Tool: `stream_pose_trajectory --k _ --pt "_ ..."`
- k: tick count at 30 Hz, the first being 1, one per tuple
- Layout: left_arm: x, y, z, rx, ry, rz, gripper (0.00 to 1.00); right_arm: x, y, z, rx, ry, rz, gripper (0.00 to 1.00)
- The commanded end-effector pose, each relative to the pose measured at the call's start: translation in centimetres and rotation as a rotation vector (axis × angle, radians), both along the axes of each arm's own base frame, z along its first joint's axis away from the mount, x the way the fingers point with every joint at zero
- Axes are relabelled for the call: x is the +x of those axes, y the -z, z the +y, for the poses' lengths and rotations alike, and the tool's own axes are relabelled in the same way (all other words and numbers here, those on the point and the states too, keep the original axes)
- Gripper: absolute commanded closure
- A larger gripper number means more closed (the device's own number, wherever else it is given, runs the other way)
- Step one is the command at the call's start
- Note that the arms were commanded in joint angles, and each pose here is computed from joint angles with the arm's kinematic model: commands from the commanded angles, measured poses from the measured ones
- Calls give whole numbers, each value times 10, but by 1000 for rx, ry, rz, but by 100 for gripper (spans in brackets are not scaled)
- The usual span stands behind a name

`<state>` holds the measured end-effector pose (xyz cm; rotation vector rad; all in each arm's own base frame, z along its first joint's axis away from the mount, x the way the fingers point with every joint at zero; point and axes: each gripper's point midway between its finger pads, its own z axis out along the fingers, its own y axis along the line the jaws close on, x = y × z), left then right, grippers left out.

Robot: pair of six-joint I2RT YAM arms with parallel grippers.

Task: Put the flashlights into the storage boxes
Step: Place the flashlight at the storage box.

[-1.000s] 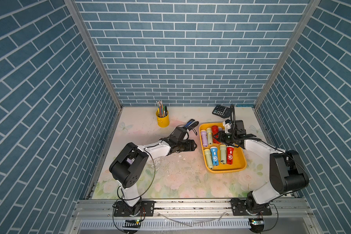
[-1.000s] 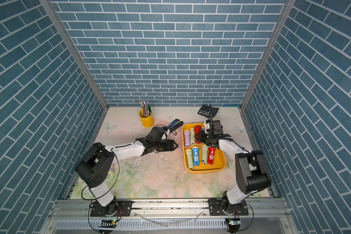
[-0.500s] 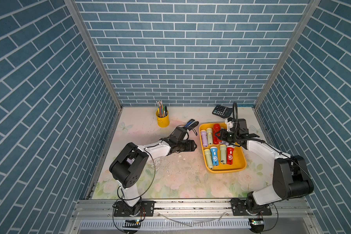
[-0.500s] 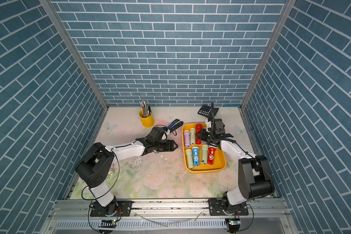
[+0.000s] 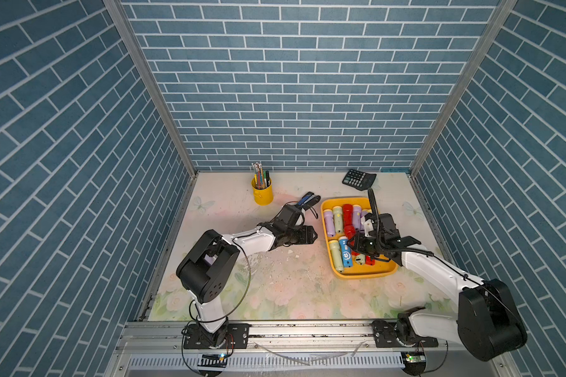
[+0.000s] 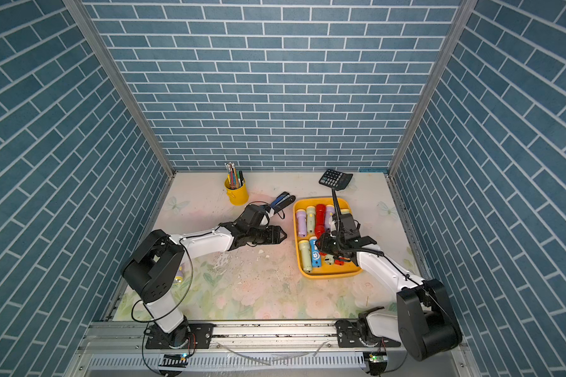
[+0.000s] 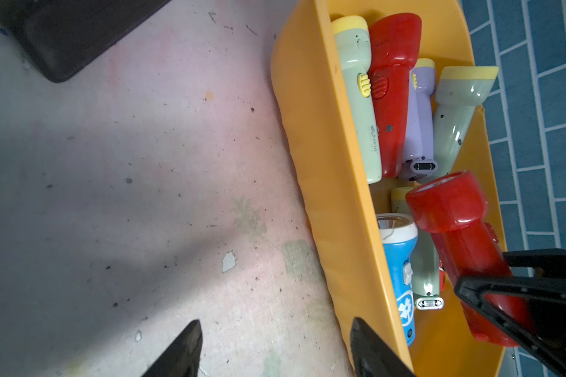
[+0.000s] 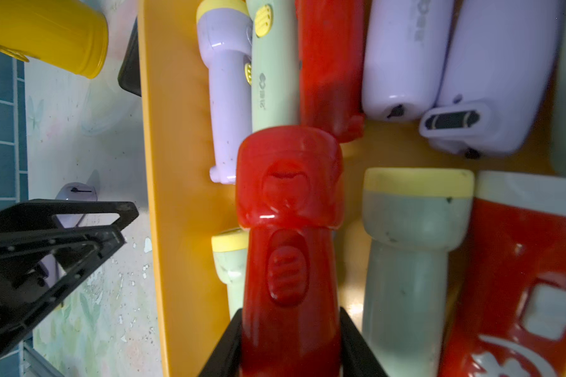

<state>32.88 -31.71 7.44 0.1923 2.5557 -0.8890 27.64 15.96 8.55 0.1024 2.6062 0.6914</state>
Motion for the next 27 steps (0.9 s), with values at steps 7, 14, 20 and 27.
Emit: stream_pose_trajectory --k 7,14,20,27 --pt "-3 -10 4 13 5 -22 28 -23 17 -14 -70 60 63 69" --pt "-5 -13 10 20 -1 -31 28 -29 4 -17 -71 66 39 56" --pt "-5 -15 12 20 -4 -35 28 -35 -4 -20 -68 68 27 51" --pt "-6 -19 19 21 -14 -44 28 -34 -13 -18 -71 57 6 57"
